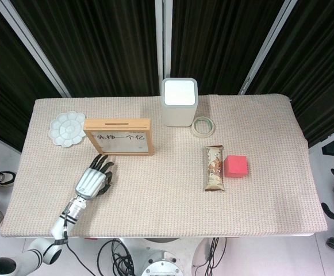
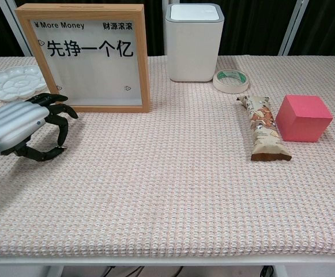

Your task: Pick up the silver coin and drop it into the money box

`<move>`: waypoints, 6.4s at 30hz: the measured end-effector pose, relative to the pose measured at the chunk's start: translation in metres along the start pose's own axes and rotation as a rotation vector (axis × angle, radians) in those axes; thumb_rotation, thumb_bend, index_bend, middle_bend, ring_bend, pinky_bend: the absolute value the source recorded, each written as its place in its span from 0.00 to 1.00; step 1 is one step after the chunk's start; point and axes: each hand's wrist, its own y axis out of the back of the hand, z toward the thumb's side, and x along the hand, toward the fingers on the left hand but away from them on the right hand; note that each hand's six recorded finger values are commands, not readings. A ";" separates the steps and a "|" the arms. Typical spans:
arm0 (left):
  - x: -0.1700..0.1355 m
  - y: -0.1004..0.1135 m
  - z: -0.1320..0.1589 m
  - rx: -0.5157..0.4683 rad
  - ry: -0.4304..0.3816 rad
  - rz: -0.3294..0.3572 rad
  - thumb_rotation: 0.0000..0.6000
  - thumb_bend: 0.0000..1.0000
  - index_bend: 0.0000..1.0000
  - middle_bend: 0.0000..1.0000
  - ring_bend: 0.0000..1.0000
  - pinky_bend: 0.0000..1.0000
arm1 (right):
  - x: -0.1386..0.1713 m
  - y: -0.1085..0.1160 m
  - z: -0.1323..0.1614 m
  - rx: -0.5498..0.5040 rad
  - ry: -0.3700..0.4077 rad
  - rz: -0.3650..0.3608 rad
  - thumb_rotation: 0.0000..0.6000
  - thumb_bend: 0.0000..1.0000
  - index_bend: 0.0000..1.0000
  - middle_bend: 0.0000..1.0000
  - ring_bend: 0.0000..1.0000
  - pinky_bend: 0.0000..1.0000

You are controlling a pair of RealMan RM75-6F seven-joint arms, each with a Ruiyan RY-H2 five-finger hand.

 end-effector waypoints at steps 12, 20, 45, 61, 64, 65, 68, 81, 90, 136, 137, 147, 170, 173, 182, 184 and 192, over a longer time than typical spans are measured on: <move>-0.008 0.013 0.001 -0.075 0.001 0.012 1.00 0.37 0.61 0.21 0.00 0.00 | 0.000 -0.001 -0.001 -0.004 -0.001 0.000 1.00 0.21 0.00 0.00 0.00 0.00; -0.039 0.052 -0.006 -0.123 0.010 0.075 1.00 0.37 0.61 0.22 0.00 0.00 | 0.000 0.003 0.001 -0.012 0.007 -0.016 1.00 0.21 0.00 0.00 0.00 0.00; 0.010 0.269 0.019 -0.072 0.010 0.143 1.00 0.37 0.62 0.22 0.00 0.00 | 0.003 0.007 0.011 -0.066 0.048 -0.041 1.00 0.21 0.00 0.00 0.00 0.00; 0.143 0.282 0.047 0.001 0.084 -0.064 1.00 0.37 0.62 0.22 0.00 0.00 | 0.010 0.010 0.006 -0.089 0.045 -0.043 1.00 0.21 0.00 0.00 0.00 0.00; 0.156 0.281 0.046 0.050 0.092 -0.090 1.00 0.37 0.62 0.22 0.00 0.00 | 0.010 0.011 0.006 -0.088 0.044 -0.046 1.00 0.21 0.00 0.00 0.00 0.00; 0.158 0.279 0.044 0.071 0.095 -0.105 1.00 0.37 0.62 0.22 0.00 0.00 | 0.010 0.011 0.005 -0.088 0.042 -0.048 1.00 0.21 0.00 0.00 0.00 0.00; 0.160 0.272 0.040 0.085 0.103 -0.149 1.00 0.37 0.62 0.22 0.00 0.00 | 0.010 0.012 0.003 -0.085 0.034 -0.050 1.00 0.21 0.00 0.00 0.00 0.00; 0.155 0.271 0.019 0.110 0.127 -0.246 1.00 0.37 0.62 0.22 0.00 0.00 | 0.006 0.012 0.003 -0.082 0.028 -0.047 1.00 0.21 0.00 0.00 0.00 0.00; 0.152 0.266 0.019 0.108 0.124 -0.301 1.00 0.38 0.62 0.22 0.00 0.00 | 0.004 0.013 0.004 -0.079 0.028 -0.048 1.00 0.21 0.00 0.00 0.00 0.00; 0.157 0.259 0.017 0.086 0.146 -0.326 1.00 0.38 0.56 0.23 0.00 0.00 | 0.004 0.015 -0.003 -0.076 0.006 -0.053 1.00 0.21 0.00 0.00 0.00 0.00; 0.157 0.259 0.017 0.086 0.146 -0.324 1.00 0.38 0.53 0.23 0.00 0.00 | 0.004 0.015 -0.004 -0.076 0.003 -0.054 1.00 0.21 0.00 0.00 0.00 0.00; 0.156 0.257 0.017 0.095 0.132 -0.330 1.00 0.38 0.27 0.22 0.00 0.00 | 0.003 0.015 -0.003 -0.074 0.008 -0.051 1.00 0.21 0.00 0.00 0.00 0.00; 0.028 0.326 -0.007 0.160 0.106 0.190 1.00 0.24 0.22 0.17 0.00 0.00 | 0.001 0.018 0.005 -0.068 0.034 -0.056 1.00 0.21 0.00 0.00 0.00 0.00; -0.023 0.315 -0.026 0.212 0.136 0.252 1.00 0.21 0.17 0.12 0.00 0.00 | 0.002 0.020 0.008 -0.055 0.048 -0.076 1.00 0.20 0.00 0.00 0.00 0.00; -0.155 0.216 -0.081 0.227 0.286 0.120 0.42 0.20 0.02 0.00 0.00 0.00 | 0.015 0.024 0.017 0.085 0.056 -0.169 1.00 0.20 0.00 0.00 0.00 0.00; -0.169 0.202 -0.089 0.208 0.307 0.096 0.37 0.20 0.02 0.00 0.00 0.00 | 0.020 0.025 0.019 0.097 0.053 -0.184 1.00 0.20 0.00 0.00 0.00 0.00; -0.194 0.184 -0.105 0.146 0.340 0.081 0.37 0.20 0.02 0.00 0.00 0.00 | 0.027 0.020 0.020 0.080 0.048 -0.161 1.00 0.20 0.00 0.00 0.00 0.00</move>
